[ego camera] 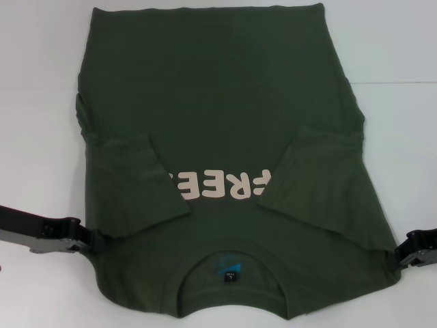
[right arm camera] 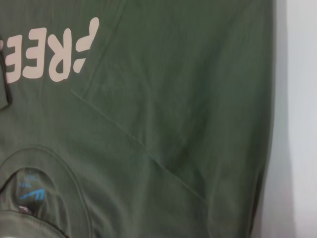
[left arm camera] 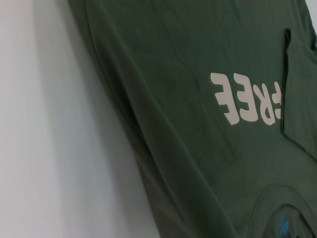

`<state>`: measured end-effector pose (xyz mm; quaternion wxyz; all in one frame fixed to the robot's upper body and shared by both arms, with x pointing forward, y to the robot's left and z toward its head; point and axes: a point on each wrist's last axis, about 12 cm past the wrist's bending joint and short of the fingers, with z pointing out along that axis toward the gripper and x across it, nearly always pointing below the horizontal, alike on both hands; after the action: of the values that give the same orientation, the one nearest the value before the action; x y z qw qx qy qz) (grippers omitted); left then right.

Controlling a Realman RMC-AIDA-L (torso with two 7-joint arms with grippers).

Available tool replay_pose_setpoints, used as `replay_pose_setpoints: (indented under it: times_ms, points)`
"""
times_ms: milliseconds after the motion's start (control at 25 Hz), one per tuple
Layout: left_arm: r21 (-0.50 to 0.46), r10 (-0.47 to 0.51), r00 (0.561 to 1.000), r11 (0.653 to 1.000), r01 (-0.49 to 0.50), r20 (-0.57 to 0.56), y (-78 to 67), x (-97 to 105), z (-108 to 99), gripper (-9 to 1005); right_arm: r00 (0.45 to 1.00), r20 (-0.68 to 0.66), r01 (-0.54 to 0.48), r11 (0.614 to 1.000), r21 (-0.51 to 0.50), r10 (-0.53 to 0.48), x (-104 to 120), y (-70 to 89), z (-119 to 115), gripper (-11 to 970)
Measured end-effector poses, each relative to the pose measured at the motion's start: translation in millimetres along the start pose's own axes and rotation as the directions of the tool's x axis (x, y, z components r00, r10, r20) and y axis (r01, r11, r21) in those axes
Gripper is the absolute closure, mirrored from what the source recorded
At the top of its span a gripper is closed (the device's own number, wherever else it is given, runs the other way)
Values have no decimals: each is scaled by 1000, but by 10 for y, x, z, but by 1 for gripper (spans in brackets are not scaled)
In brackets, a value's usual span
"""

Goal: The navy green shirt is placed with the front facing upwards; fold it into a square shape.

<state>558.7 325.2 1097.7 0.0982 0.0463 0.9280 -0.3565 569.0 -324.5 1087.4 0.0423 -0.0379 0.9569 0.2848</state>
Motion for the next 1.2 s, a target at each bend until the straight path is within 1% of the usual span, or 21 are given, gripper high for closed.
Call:
replay_pose_setpoints:
  times_ms: [320, 440, 720, 920, 1040, 1200]
  points:
    - [-1, 1, 1000, 1000, -1, 1, 1, -1, 0, 944, 1000, -7, 21, 1000, 7, -21, -6, 11, 1, 866]
    - [3, 4, 1000, 1000, -4, 7, 4, 2, -2, 943, 1000, -2, 29, 1000, -9, -29, 5, 8, -14, 916]
    - [16, 2, 1000, 1000, -2, 22, 18, 21, -11, 943, 998, 55, 42, 994, -99, -37, 47, -10, -80, 916]
    - [14, -1, 1000, 1000, 0, 32, 37, 30, -33, 944, 994, 100, 54, 988, -143, -39, 88, -55, -124, 915]
    - [20, 2, 999, 1000, -3, 50, 55, 31, -61, 944, 991, 125, 74, 982, -174, -53, 121, -71, -145, 915]
    - [29, 18, 997, 999, -20, 71, 113, 95, -91, 943, 983, 168, 116, 967, -225, -79, 187, -98, -196, 915]
